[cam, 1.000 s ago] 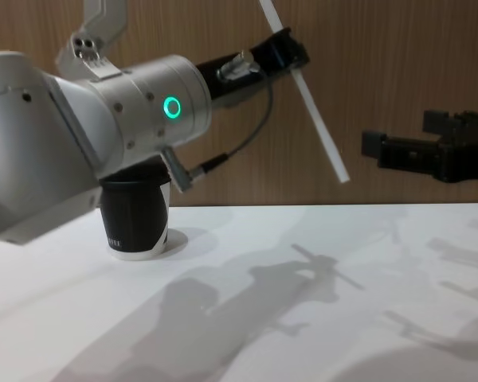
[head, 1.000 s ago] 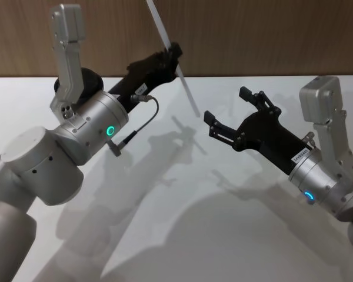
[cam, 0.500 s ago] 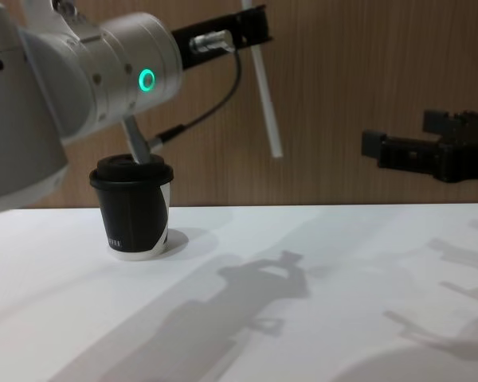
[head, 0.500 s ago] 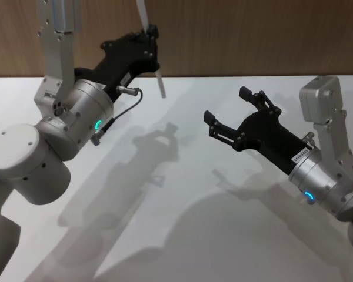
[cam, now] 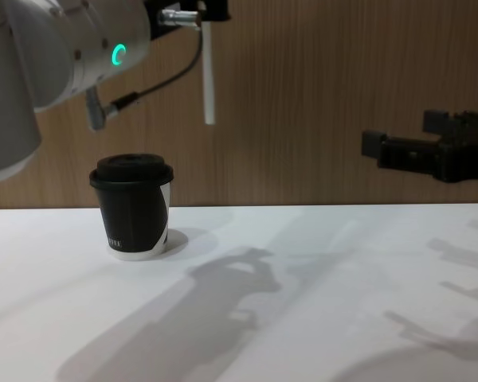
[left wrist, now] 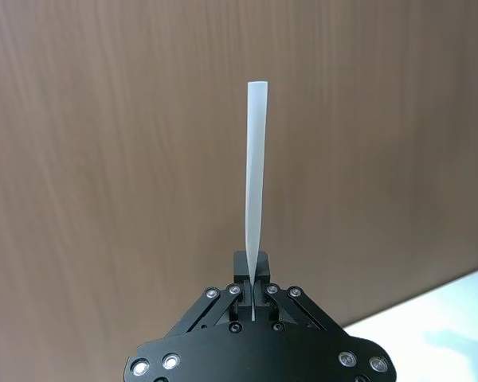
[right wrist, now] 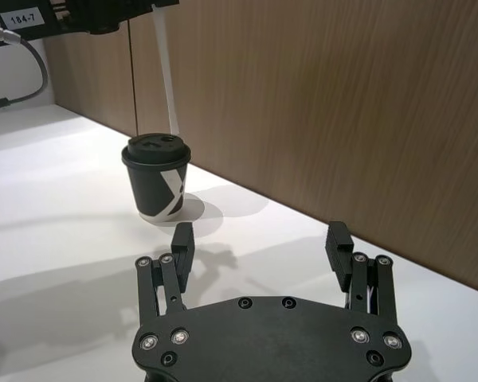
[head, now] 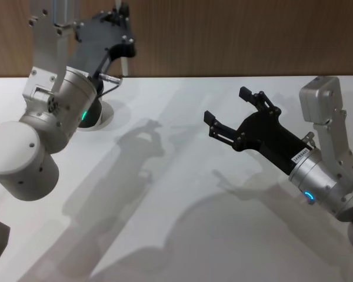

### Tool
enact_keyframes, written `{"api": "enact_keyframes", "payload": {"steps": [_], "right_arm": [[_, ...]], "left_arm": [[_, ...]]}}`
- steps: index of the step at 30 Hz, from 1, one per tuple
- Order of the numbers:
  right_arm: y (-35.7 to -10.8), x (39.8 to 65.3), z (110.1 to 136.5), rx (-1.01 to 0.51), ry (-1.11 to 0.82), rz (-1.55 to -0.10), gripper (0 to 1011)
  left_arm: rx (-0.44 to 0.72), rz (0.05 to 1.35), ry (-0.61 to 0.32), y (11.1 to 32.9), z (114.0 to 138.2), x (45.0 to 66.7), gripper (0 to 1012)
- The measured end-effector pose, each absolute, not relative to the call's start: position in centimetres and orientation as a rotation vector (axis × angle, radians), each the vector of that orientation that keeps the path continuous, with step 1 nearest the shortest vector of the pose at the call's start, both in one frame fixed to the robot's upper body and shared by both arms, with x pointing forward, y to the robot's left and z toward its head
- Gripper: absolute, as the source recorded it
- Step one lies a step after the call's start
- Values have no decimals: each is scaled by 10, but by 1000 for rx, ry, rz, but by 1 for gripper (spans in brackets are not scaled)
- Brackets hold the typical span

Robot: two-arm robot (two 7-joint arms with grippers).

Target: Pick up the straw with one hand, pass it to the other hand, and insert it into the cup.

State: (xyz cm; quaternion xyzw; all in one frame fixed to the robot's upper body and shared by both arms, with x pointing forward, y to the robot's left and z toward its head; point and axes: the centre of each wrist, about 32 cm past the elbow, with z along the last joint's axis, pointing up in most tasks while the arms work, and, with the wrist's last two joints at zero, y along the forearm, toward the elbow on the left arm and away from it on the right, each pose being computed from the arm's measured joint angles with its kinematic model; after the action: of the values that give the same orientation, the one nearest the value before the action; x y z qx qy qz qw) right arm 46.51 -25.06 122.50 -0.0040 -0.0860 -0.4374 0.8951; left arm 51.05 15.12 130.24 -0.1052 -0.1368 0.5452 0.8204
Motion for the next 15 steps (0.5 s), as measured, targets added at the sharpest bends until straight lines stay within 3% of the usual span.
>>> {"api": "enact_keyframes", "payload": {"steps": [15], "right_arm": [[-251, 465, 1225, -8, -178, -907, 1001]], "left_arm": [[-130, 1354, -495, 155, 1313, 512, 15]]}}
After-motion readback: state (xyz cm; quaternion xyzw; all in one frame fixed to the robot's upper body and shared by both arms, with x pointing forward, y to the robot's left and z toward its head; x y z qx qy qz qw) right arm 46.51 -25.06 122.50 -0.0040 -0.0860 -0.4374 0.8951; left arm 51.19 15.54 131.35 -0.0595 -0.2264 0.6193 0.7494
